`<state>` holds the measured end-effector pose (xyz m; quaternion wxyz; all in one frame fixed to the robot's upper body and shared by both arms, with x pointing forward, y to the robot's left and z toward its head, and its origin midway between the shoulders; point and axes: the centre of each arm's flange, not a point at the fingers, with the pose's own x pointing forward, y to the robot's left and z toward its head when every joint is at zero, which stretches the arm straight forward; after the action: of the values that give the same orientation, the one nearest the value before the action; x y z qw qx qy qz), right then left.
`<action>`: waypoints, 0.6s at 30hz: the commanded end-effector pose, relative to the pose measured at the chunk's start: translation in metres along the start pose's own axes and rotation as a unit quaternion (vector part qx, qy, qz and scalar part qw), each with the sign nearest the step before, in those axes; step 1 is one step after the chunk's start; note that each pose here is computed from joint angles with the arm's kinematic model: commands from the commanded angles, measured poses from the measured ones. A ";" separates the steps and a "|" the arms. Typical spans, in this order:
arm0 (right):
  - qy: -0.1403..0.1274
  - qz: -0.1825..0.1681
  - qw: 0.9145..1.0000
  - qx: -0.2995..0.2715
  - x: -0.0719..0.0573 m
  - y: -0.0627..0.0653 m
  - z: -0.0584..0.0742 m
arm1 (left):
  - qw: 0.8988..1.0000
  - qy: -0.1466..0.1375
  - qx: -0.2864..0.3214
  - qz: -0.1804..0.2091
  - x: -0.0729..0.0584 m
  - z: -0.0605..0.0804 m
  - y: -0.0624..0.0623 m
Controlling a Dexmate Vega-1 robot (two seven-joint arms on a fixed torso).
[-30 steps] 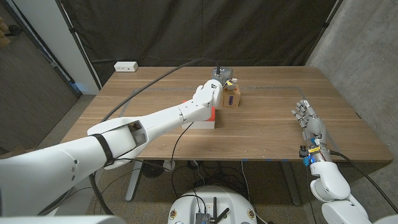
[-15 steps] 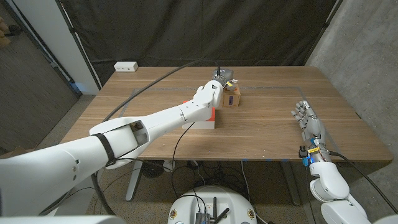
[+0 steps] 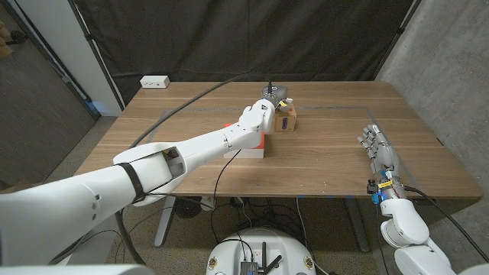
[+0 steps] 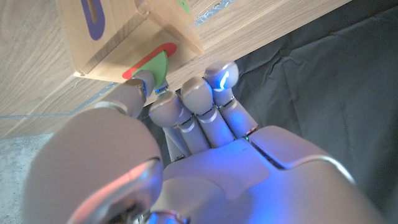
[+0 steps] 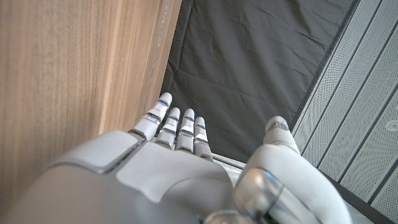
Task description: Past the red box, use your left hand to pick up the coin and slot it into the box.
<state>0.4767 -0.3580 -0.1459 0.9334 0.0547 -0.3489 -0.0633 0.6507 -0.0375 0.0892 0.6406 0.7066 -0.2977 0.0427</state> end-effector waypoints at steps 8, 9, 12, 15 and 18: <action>-0.003 -0.002 1.000 -0.003 0.000 -0.001 0.001 | 1.000 -0.004 -0.003 -0.007 0.001 -0.003 -0.003; -0.003 -0.001 1.000 -0.004 -0.001 -0.001 0.001 | 1.000 -0.003 -0.004 -0.007 0.000 -0.004 -0.003; -0.003 -0.001 1.000 -0.006 -0.001 0.000 0.001 | 1.000 -0.004 -0.004 -0.007 0.000 -0.005 -0.003; -0.003 -0.002 1.000 -0.004 -0.001 0.000 0.001 | 1.000 -0.005 -0.005 -0.009 -0.001 -0.006 -0.003; -0.002 -0.002 1.000 -0.004 -0.001 0.002 0.001 | 1.000 -0.007 -0.005 -0.010 -0.001 -0.007 -0.003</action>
<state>0.4762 -0.3583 -0.1460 0.9331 0.0526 -0.3498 -0.0654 0.6535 -0.0347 0.0871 0.6412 0.7070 -0.2961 0.0356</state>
